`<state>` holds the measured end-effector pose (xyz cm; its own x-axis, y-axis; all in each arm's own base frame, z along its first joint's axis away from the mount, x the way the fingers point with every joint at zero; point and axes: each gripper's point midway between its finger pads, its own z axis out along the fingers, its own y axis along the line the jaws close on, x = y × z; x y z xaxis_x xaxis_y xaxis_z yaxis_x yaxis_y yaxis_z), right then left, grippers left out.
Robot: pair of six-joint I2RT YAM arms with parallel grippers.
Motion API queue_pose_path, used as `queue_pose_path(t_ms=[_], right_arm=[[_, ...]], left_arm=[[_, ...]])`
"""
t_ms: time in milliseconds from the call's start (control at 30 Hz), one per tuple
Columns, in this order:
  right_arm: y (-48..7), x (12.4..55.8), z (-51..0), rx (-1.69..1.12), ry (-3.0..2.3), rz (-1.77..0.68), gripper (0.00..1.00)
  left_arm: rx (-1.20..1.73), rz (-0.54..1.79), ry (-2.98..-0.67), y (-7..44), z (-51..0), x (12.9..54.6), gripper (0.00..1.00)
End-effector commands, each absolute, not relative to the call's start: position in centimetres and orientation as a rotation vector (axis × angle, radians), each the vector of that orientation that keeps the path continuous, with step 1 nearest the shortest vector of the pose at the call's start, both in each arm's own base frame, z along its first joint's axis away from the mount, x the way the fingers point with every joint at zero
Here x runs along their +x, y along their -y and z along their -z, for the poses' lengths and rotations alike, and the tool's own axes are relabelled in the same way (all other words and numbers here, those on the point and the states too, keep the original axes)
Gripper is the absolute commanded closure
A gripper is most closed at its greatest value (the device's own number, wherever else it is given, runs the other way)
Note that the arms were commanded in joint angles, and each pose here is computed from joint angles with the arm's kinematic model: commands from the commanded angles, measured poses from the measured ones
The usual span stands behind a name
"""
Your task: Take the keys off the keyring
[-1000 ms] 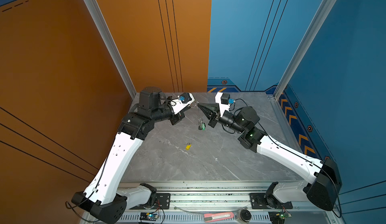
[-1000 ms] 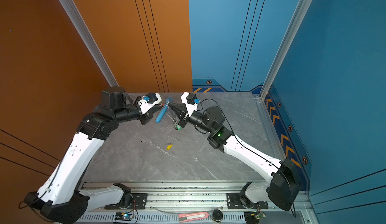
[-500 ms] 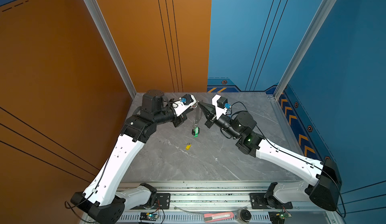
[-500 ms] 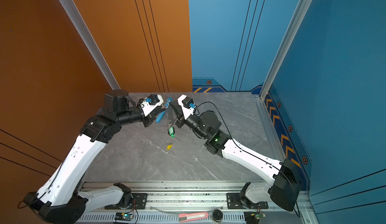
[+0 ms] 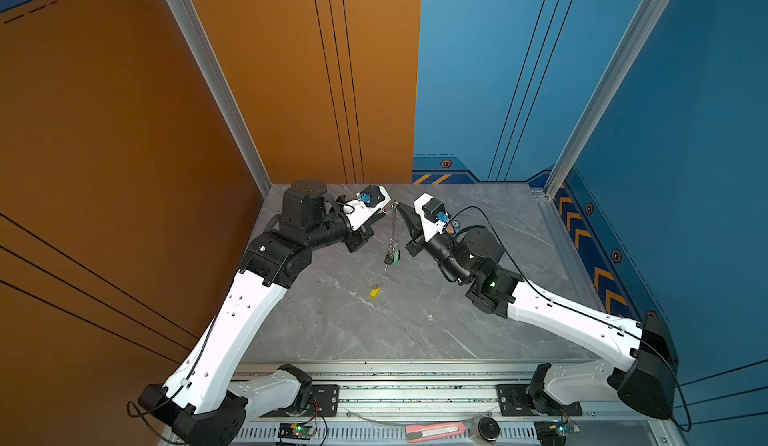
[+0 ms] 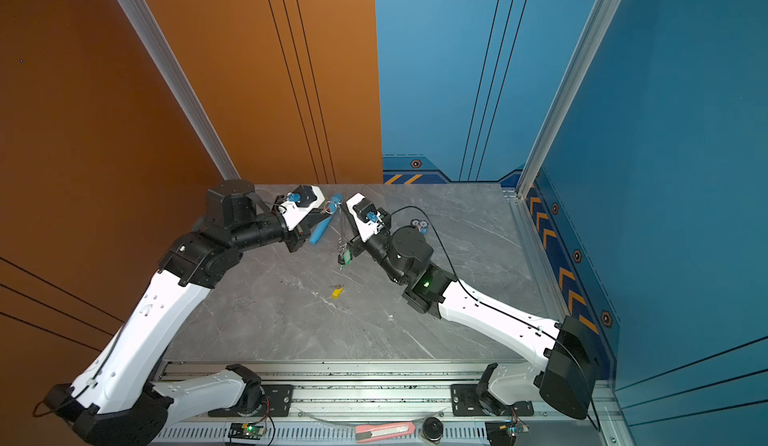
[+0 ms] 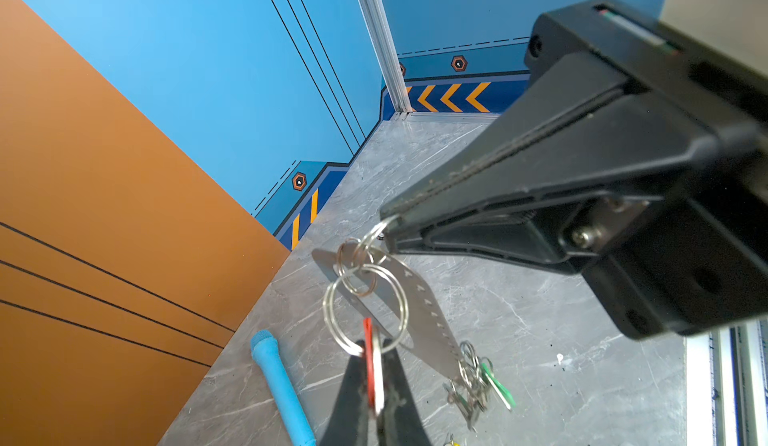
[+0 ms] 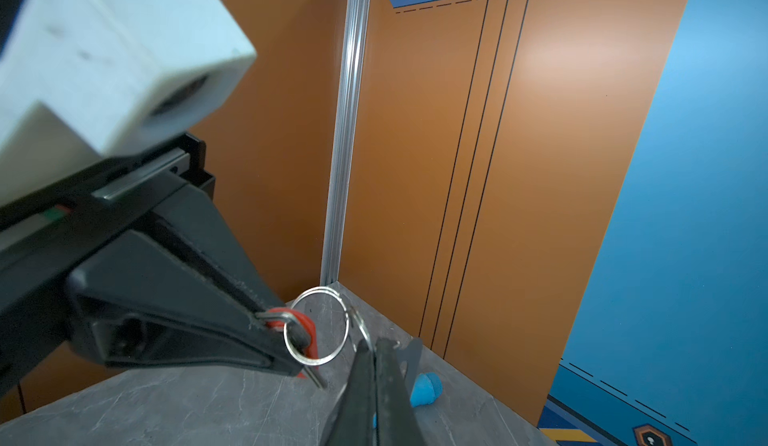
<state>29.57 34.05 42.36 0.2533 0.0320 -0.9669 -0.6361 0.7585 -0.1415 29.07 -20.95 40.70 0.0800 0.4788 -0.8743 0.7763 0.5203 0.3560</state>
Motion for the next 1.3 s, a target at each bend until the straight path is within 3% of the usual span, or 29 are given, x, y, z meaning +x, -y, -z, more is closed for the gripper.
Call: queue_pose_path(t_ms=[0,1267], right_arm=[[-30.2,31.6,-45.1,-0.409,-1.255,-0.342,1.0],[-32.7,31.8,-38.1,-0.548,-1.413,-0.332,1.0]], left_arm=[[1.083,0.316,-1.548,20.4,-42.2,27.8,1.0],[1.286,0.243,-1.307,22.9,-45.4,26.5,1.0]])
